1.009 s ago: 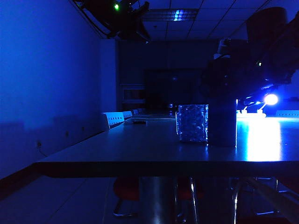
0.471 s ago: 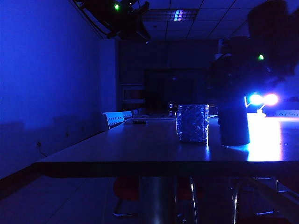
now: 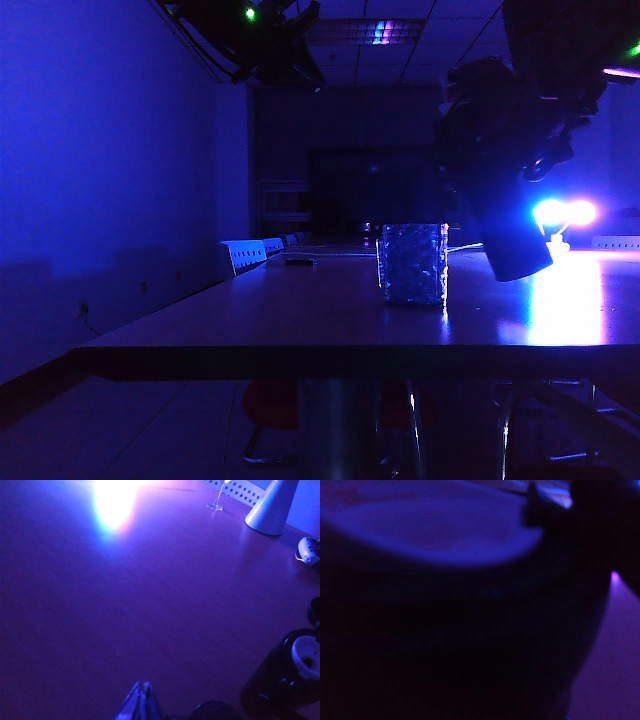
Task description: Pick up the black thermos cup, pour some water from it into the cup, and then put the thermos cup back on the table.
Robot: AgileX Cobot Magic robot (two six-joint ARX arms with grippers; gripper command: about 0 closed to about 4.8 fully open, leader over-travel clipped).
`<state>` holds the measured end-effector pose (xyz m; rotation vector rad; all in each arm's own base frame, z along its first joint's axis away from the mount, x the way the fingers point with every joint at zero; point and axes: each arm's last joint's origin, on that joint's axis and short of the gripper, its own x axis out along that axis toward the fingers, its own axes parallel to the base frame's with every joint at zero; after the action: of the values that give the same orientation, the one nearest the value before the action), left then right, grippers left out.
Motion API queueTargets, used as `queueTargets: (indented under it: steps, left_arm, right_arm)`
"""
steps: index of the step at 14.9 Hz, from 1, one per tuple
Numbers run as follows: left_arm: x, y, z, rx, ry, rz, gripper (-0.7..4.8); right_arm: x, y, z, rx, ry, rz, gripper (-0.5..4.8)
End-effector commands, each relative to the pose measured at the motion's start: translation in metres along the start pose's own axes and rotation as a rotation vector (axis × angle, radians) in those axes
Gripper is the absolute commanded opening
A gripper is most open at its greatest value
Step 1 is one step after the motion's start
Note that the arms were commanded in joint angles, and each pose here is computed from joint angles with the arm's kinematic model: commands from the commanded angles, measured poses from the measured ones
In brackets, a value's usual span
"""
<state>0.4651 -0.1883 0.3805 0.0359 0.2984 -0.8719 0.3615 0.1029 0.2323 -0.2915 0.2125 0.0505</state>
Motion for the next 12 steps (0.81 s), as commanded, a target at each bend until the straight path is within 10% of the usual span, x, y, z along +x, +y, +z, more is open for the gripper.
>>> queueTargets:
  steps: [1, 12]
  left_arm:
    - [-0.005, -0.003, 0.006, -0.004, -0.019, -0.013, -0.08]
    - [-0.005, -0.003, 0.006, -0.010, -0.018, -0.033, -0.08]
  right_arm:
    - [0.003, -0.002, 0.007, -0.034, -0.043, -0.034, 1.34]
    - [0.021, 0.004, 0.000, -0.357, 0.015, -0.050, 1.35]
